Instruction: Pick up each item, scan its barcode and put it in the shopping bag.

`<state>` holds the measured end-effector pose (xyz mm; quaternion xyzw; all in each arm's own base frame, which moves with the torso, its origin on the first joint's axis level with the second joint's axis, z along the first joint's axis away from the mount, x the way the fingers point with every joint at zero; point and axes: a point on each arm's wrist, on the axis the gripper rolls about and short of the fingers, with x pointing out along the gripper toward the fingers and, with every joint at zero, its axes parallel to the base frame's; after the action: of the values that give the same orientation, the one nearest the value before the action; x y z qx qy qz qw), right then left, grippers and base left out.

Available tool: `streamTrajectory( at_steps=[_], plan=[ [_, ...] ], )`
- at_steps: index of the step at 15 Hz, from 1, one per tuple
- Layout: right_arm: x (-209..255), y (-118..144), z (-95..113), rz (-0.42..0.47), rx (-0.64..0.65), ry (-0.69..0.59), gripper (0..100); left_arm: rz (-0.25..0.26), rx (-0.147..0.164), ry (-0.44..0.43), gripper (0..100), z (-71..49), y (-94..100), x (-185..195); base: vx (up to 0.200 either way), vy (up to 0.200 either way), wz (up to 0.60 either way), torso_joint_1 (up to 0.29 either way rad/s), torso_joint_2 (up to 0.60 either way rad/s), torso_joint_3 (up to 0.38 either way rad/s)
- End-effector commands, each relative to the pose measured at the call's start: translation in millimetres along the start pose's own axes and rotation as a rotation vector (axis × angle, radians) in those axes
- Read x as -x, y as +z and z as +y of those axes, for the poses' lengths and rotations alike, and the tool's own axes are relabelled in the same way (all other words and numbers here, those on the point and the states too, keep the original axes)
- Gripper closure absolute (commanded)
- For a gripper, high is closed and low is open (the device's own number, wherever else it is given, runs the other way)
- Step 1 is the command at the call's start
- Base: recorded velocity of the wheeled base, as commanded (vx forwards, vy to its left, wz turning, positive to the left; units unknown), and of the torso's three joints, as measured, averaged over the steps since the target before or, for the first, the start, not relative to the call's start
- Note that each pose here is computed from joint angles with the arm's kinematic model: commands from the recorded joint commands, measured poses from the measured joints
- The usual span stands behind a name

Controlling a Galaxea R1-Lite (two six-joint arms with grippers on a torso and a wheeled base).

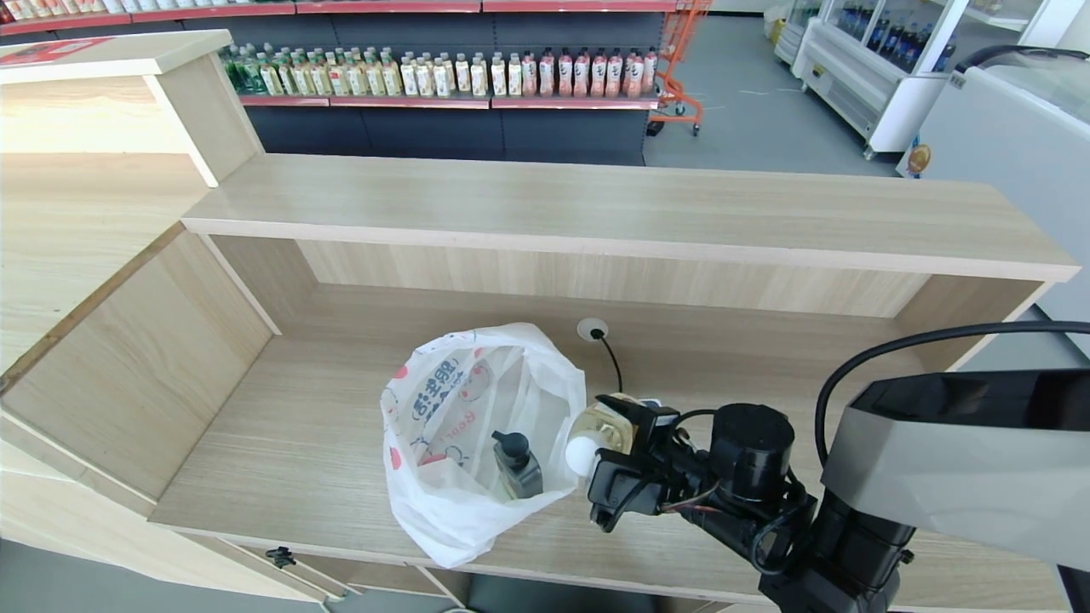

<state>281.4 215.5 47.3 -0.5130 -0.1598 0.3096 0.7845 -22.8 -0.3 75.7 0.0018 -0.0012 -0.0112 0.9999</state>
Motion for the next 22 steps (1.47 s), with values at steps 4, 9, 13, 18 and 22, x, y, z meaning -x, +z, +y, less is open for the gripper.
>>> streamTrajectory(
  at_steps=[4,9,13,18,22],
  plan=[
    [0,0,-1,0.001,0.001,-0.007,100,0.001,0.001,0.001,0,0.0,0.1,0,0.000,0.000,0.00,0.000,0.00,0.000],
    [-1,0,-4,-0.002,0.001,-0.016,100,0.001,-0.001,0.001,0,0.0,0.1,0,0.000,0.000,0.00,0.000,0.00,0.000],
    [1,19,-29,-0.028,-0.004,-0.111,100,0.001,-0.001,0.001,0,0.0,0.1,0,0.000,0.000,0.00,0.000,0.00,0.000],
    [46,61,-134,0.177,-0.501,-0.453,100,0.001,-0.001,0.001,0,0.0,0.1,0,0.000,0.000,0.00,0.000,0.00,0.000],
    [69,66,-138,0.240,-0.886,-0.362,100,0.001,-0.001,0.001,0,0.0,0.1,0,0.000,0.000,0.00,0.000,0.00,0.000]
  ],
)
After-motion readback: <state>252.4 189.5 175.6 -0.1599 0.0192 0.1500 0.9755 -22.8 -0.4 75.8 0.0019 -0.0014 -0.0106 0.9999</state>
